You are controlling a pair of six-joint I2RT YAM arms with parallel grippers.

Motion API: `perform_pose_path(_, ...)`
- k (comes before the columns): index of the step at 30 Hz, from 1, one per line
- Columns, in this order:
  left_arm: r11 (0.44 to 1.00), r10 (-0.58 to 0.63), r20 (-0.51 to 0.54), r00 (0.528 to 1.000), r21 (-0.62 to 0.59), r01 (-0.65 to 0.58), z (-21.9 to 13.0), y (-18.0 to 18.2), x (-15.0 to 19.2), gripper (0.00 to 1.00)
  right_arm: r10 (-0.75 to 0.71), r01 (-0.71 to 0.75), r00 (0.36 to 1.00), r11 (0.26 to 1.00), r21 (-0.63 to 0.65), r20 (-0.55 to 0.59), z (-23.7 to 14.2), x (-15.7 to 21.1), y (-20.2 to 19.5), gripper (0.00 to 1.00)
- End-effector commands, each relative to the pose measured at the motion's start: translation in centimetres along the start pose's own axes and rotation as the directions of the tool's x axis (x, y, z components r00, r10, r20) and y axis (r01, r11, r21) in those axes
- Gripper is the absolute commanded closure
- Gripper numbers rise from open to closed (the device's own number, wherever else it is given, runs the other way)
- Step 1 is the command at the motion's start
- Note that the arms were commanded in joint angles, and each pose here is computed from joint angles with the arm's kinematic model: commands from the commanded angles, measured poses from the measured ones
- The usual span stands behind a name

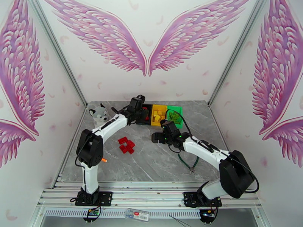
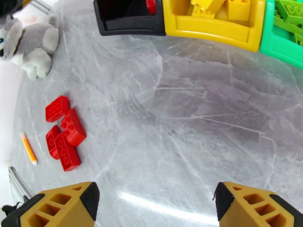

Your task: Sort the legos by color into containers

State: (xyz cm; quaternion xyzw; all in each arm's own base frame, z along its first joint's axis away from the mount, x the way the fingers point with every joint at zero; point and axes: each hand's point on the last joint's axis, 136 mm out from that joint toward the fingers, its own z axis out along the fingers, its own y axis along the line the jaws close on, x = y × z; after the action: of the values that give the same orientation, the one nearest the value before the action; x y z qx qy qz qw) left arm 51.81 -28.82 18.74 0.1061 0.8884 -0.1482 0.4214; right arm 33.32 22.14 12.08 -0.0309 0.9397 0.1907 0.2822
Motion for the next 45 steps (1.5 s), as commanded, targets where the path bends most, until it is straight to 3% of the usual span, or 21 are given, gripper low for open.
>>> perform_pose_path(1, 0.997, -0.023, -0.057, 0.998, -0.069, 0.019, 2.9, 2.2, 1.1, 0.61, 0.032, -0.034, 0.999, 0.997, 0.071, 0.027, -0.6, -1.4, -1.0, 0.13)
perform_pose_path(5, 0.996, -0.04, -0.058, 0.997, -0.086, 0.035, 4.6, 3.2, 0.8, 0.44, 0.043, -0.049, 0.998, 0.992, 0.117, 0.055, -1.0, -1.8, -1.8, 0.12)
perform_pose_path(7, 0.998, -0.031, -0.045, 0.998, -0.064, 0.028, 4.7, 2.7, 0.4, 0.26, 0.046, -0.057, 0.996, 0.988, 0.145, 0.08, -1.3, -2.1, -2.4, 0.1)
perform_pose_path(10, 1.0, -0.015, -0.014, 1.0, -0.025, 0.014, 3.7, 1.3, -0.4, 0.18, 0.042, -0.058, 0.993, 0.987, 0.15, 0.109, -1.5, -2.3, -2.6, 0.1)
perform_pose_path(17, 0.999, 0.041, 0.083, 0.996, -0.013, -0.04, -0.9, -1.5, -1.5, 0.18, 0.033, -0.054, 0.974, 0.995, 0.089, 0.225, -2.7, -2.8, -2.4, 0.09)
perform_pose_path(20, 0.997, 0.052, 0.115, 0.992, -0.059, -0.045, -3.1, -1.7, -0.1, 0.18, -0.004, -0.002, 0.978, 1.0, 0.028, 0.207, -3.1, -2.5, -1.3, 0.09)
perform_pose_path(25, 0.984, 0.021, 0.15, 0.988, -0.176, 0.006, -6.5, 0.6, 3.9, 0.17, -0.068, 0.091, 0.986, 0.985, -0.149, 0.152, -2.9, -1.3, 2.1, 0.16)
perform_pose_path(33, 0.952, -0.046, 0.138, 0.989, -0.293, 0.085, -10.8, 6.3, 12.4, 0.12, -0.079, 0.093, 0.994, 0.976, -0.198, 0.078, -1.0, 0.0, 3.8, 0.22)
perform_pose_path(38, 0.942, -0.112, 0.093, 0.989, -0.307, 0.136, -11.1, 9.2, 16.3, 0.05, -0.105, 0.11, 0.994, 0.97, -0.216, 0.039, 0.0, 1.1, 5.1, 0.22)
perform_pose_path(45, 0.947, -0.186, -0.001, 0.982, -0.265, 0.179, -8.3, 11.2, 19.1, 0.04, -0.121, 0.118, 0.993, 0.964, -0.237, 0.002, 0.8, 1.9, 6.2, 0.22)
